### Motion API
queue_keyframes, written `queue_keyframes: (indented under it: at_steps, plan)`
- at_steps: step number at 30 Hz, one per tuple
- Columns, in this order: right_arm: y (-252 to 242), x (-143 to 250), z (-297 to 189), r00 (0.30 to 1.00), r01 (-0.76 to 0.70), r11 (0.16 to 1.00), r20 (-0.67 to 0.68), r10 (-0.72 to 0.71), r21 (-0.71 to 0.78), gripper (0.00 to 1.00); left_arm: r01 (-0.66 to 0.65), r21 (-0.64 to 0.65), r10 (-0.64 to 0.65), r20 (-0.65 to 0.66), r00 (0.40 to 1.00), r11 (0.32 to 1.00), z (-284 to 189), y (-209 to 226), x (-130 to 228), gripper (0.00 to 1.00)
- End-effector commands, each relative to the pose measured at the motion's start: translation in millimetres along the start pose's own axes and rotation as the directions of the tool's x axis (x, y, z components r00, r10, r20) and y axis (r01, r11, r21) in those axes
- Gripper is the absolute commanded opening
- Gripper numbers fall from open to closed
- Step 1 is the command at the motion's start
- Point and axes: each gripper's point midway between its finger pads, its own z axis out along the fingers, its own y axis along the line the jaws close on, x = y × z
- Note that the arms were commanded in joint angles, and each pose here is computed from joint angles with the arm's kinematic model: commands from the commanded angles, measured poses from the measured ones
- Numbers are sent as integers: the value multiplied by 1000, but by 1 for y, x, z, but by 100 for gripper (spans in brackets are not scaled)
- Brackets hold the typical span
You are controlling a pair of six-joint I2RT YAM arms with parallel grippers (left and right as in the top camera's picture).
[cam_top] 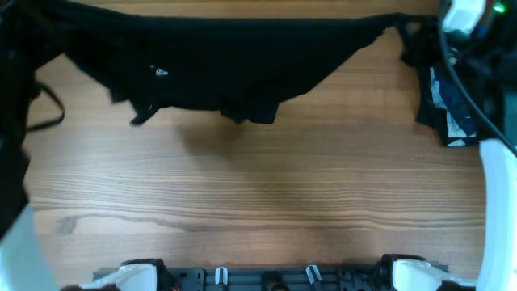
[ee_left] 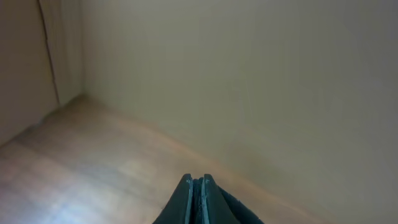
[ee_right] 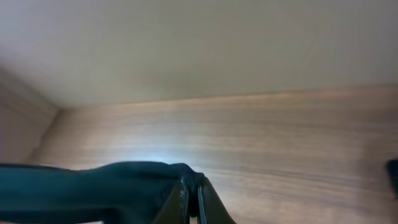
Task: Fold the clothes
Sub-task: 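Lift the shirt with both grippers and stretch it apart horizontally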
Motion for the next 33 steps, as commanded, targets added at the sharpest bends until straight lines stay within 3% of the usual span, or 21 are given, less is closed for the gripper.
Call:
queue_keyframes:
  at_steps: [1,8,9,25,33]
  plan:
    - [11,-13,-36,995,75,997,68,-72,-36,4,20,37,-23,85,996,999,-31,-1,-20,4]
    - [29,-22,-78,974,165,986,157,-161,-10,4,17,93,-28,112,993,995,-51,-7,-25,4]
    - [27,-25,-81,971,167,986,170,-167,17,4,-31,87,19,137,990,996,-52,-7,-30,4]
    - [-9,-37,-90,962,151,969,196,-190,195,4,-75,29,71,133,989,997,-35,-2,-30,4]
    - [5,-41,-107,950,172,970,232,-210,175,4,-76,154,50,169,984,985,-74,-15,-35,4]
